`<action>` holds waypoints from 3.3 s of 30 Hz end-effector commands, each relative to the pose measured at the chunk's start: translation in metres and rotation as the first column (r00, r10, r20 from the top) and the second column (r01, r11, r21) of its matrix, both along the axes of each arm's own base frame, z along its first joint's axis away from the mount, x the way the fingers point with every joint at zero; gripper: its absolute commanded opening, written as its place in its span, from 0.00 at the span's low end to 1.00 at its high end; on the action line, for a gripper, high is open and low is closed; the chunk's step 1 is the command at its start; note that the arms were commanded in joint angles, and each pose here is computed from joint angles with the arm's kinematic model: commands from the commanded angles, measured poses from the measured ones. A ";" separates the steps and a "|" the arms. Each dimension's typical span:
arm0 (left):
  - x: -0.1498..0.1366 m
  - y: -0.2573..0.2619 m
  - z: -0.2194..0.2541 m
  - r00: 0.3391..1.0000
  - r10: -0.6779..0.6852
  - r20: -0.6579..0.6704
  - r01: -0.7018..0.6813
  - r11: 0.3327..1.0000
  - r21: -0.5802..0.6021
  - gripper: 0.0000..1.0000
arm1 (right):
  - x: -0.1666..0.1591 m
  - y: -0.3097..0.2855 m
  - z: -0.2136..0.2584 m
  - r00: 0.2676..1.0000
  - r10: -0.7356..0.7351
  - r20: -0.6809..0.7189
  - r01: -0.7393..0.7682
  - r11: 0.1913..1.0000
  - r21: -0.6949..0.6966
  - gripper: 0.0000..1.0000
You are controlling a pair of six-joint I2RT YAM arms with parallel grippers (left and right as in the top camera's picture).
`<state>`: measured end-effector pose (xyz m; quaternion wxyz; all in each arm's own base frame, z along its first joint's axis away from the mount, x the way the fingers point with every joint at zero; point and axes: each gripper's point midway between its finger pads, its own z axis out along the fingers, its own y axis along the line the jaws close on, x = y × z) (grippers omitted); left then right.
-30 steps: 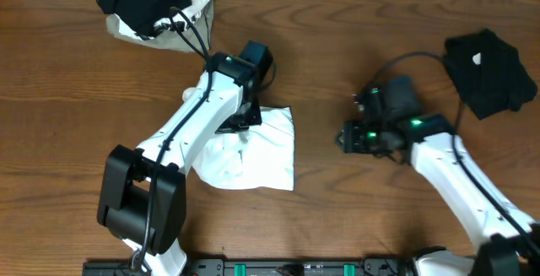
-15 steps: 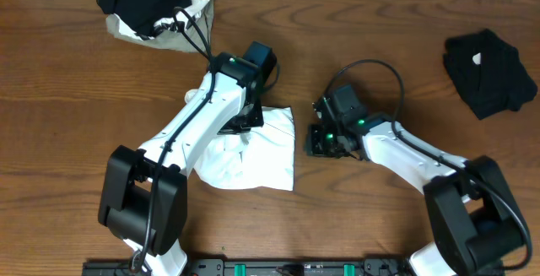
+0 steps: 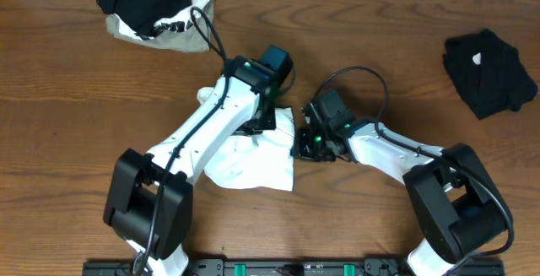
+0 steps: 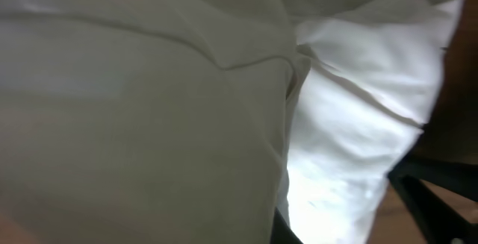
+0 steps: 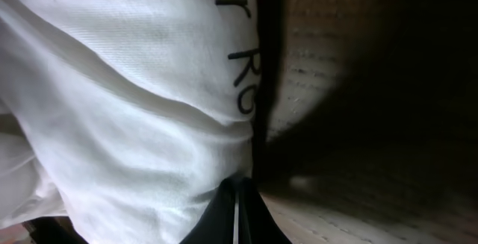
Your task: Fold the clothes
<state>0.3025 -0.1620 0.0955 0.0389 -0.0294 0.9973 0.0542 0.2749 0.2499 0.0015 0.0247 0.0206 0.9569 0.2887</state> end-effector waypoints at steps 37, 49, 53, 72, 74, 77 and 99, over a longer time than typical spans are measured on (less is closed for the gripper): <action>0.002 -0.096 0.076 0.961 -0.206 0.182 0.255 0.914 -0.314 0.41 | 0.010 -0.022 -0.003 0.995 -0.091 -0.038 0.090 0.996 -0.020 0.25; -0.016 0.017 0.192 0.911 0.022 0.412 0.101 0.956 -0.275 0.90 | 0.035 -0.091 0.090 0.987 -0.131 0.097 0.132 0.991 -0.004 0.54; -0.031 0.075 0.217 0.872 0.188 0.451 -0.048 0.951 -0.305 0.98 | 0.021 -0.072 0.140 0.980 -0.060 0.192 0.050 0.997 0.056 0.85; -0.098 0.157 0.209 0.851 0.410 0.327 -0.344 0.907 -0.244 0.98 | -0.036 0.059 0.160 0.962 -0.237 0.133 0.219 0.966 0.134 0.86; -0.102 0.158 0.207 0.857 0.409 0.312 -0.348 0.907 -0.236 0.98 | -0.034 0.058 0.153 0.955 -0.277 0.101 0.265 0.957 0.122 0.86; -0.105 0.158 0.205 0.861 0.409 0.301 -0.351 0.908 -0.230 0.98 | -0.027 0.059 0.141 0.946 -0.316 0.068 0.308 0.945 0.108 0.84; -0.109 0.158 0.204 0.866 0.408 0.290 -0.353 0.908 -0.224 0.98 | -0.030 0.049 0.062 0.960 -0.270 -0.078 0.264 0.962 -0.075 0.31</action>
